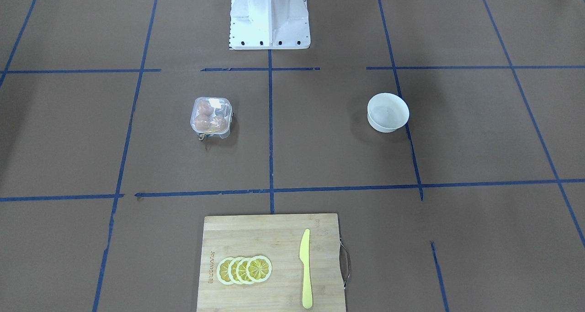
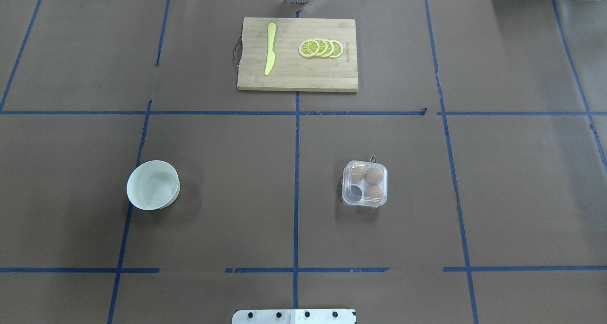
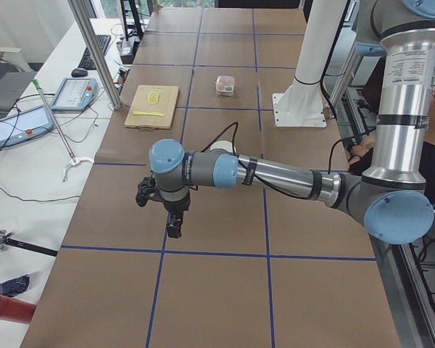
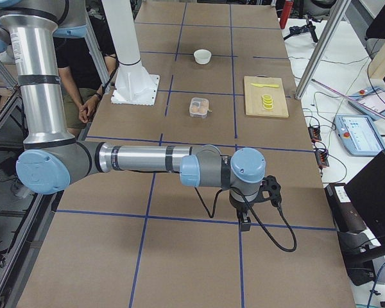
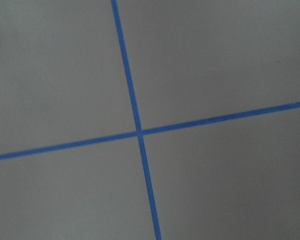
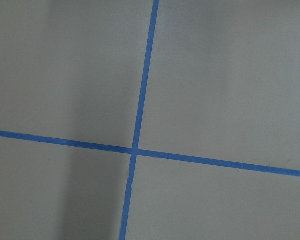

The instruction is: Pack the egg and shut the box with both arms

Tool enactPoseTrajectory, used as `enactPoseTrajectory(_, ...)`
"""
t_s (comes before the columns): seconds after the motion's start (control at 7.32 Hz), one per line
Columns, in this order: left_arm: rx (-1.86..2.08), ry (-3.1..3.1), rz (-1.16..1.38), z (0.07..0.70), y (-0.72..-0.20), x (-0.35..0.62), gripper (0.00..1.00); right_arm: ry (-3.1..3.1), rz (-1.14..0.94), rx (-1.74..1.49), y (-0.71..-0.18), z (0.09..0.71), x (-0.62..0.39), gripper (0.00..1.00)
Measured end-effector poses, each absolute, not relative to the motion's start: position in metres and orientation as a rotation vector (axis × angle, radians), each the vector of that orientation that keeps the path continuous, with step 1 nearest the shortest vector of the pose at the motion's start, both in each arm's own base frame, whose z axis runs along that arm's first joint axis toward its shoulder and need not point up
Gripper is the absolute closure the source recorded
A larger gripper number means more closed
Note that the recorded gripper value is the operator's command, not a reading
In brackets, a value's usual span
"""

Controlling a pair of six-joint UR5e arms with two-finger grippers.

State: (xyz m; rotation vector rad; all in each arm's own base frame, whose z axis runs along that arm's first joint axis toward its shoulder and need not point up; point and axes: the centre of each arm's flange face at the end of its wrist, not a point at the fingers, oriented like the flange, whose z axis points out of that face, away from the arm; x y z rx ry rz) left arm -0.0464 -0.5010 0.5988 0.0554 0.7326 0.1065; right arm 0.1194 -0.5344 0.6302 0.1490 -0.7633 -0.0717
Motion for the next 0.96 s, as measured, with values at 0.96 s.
enactPoseTrajectory(0.96, 0.156, 0.745, 0.081, 0.599, -0.507, -0.074, 0.0, -0.764, -0.013, 0.142, -0.523, 0.625, 0.119, 0.0)
